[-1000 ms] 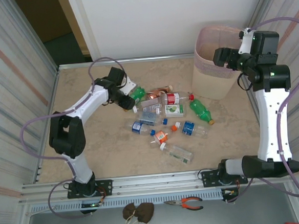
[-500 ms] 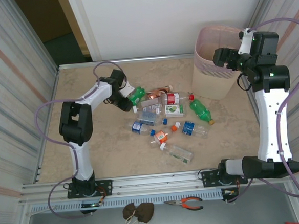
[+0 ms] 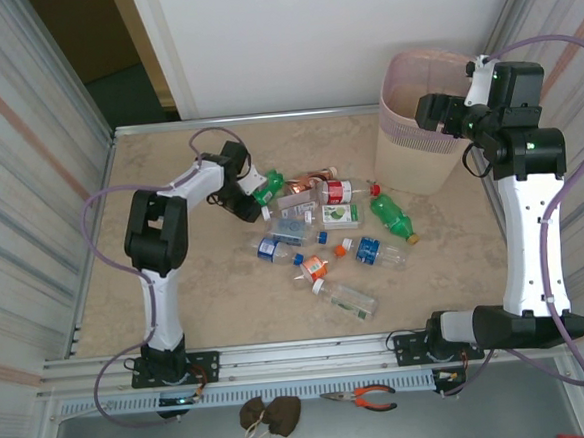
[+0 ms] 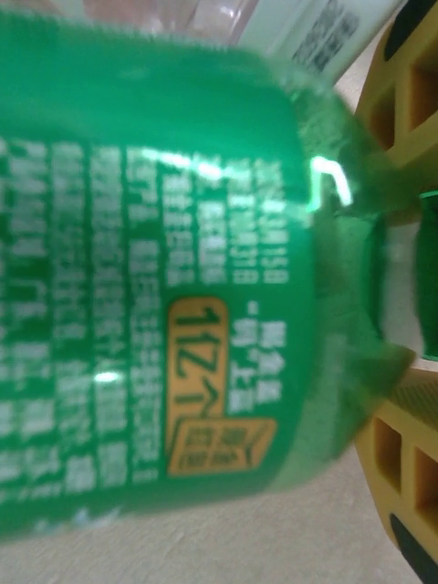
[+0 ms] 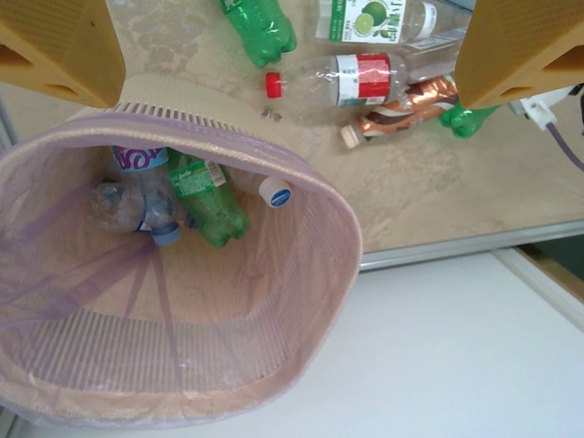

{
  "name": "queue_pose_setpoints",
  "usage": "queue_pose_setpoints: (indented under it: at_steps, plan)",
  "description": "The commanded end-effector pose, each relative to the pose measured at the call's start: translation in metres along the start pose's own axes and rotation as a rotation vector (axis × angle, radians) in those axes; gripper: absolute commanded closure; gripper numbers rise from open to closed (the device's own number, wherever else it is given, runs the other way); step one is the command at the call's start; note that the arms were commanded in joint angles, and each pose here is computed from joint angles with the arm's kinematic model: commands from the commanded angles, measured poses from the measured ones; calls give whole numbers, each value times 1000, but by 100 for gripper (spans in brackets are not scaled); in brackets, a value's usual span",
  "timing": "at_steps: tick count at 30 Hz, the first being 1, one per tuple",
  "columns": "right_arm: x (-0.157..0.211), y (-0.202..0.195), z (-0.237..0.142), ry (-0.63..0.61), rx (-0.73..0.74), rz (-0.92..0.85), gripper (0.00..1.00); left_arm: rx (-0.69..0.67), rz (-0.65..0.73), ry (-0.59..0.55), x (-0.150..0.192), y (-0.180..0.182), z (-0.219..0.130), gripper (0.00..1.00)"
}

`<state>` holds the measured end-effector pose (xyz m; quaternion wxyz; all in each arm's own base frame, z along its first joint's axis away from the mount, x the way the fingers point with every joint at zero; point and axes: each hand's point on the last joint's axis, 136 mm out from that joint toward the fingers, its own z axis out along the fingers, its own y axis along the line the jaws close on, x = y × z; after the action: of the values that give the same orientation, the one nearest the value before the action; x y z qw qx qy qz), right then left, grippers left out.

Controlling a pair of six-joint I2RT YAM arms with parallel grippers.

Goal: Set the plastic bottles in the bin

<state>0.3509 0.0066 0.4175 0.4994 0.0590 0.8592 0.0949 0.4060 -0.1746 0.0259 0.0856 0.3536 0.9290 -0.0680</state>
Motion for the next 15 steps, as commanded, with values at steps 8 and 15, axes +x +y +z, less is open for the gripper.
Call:
queue_pose_setpoints:
  at_steps: [8,15]
  plan:
    - [-9,8,-8,-41,-26,-20,8,20,-14,3,7,1,-5,60]
    - [-14,12,-12,-62,-37,-22,9,-4,-31,-35,8,4,-23,70]
